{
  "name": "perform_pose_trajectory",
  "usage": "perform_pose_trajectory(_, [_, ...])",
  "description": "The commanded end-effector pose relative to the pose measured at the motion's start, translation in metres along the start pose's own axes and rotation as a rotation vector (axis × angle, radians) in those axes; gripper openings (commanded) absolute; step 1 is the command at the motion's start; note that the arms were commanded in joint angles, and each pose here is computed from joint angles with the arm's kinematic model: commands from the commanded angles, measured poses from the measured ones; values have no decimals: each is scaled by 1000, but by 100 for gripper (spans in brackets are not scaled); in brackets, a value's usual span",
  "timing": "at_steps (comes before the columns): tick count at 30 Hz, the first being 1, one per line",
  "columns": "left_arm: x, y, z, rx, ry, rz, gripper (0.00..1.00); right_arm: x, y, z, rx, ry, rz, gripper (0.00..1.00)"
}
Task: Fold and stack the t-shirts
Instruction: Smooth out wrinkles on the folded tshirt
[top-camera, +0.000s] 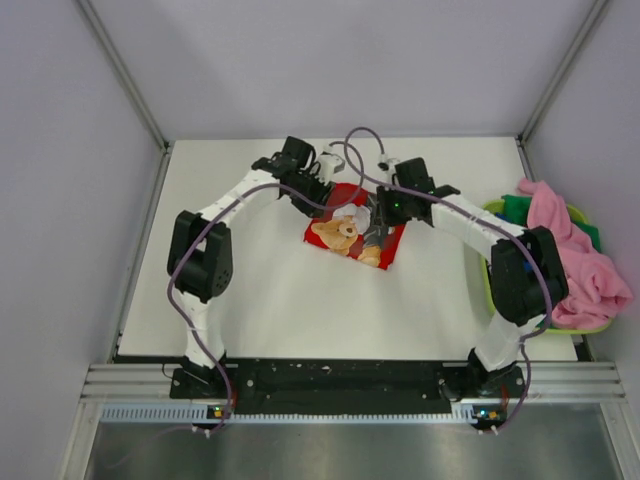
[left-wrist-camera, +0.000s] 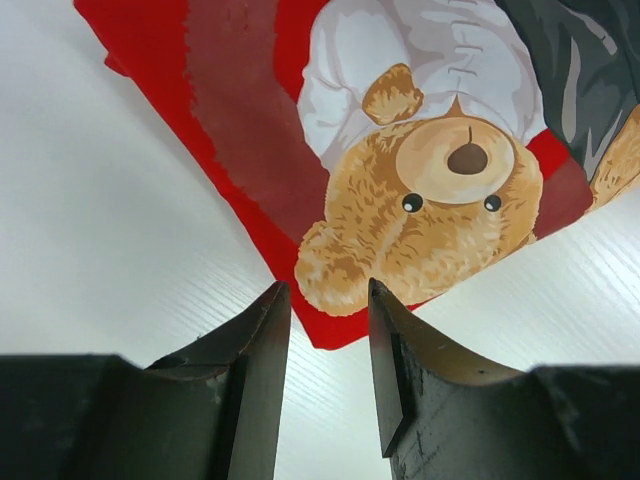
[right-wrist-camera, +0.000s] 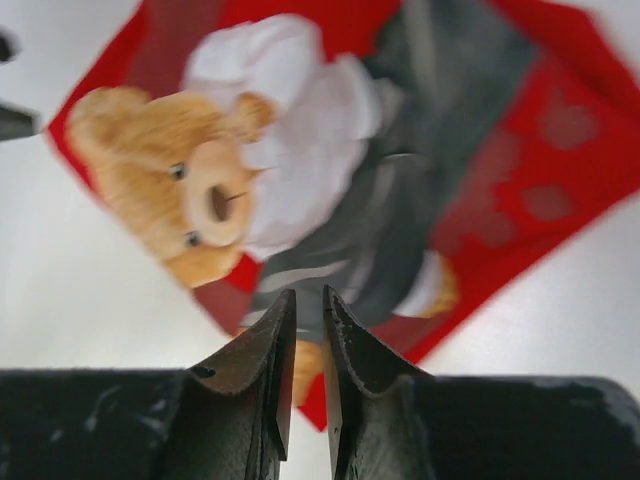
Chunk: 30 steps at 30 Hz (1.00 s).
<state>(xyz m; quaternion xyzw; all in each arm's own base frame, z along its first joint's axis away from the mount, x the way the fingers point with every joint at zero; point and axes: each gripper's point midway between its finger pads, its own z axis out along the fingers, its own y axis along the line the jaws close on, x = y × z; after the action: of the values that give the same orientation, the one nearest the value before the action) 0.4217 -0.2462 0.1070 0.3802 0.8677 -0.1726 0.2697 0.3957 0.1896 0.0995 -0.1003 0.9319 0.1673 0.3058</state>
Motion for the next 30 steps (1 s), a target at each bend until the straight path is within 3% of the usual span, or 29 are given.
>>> perform_pose_trajectory(1, [15,-10,12,48,11,-45,41,23,48,9,-194,16,27,15])
perform_pose_trajectory(5, [39,-11,28,60,68,-72,40,70,24,22,-97,126,98,12])
perform_pose_trajectory(10, [57,-6,31,39,98,-87,40,104,-15,1,13,152,194,11])
perform_pose_trajectory(18, [40,-7,-4,22,36,-62,41,88,-43,-23,87,88,215,13])
perform_pose_trajectory(21, [17,-5,-24,37,-59,-105,48,65,-50,-27,108,38,205,19])
perform_pose_trajectory(24, [3,22,-23,2,-146,-224,54,50,-56,-23,126,21,202,28])
perform_pose_trajectory(27, [-6,43,-6,-2,-162,-302,58,40,-58,-19,133,18,192,34])
perform_pose_trajectory(30, [-6,36,18,94,-123,-345,75,35,-59,-23,141,8,179,40])
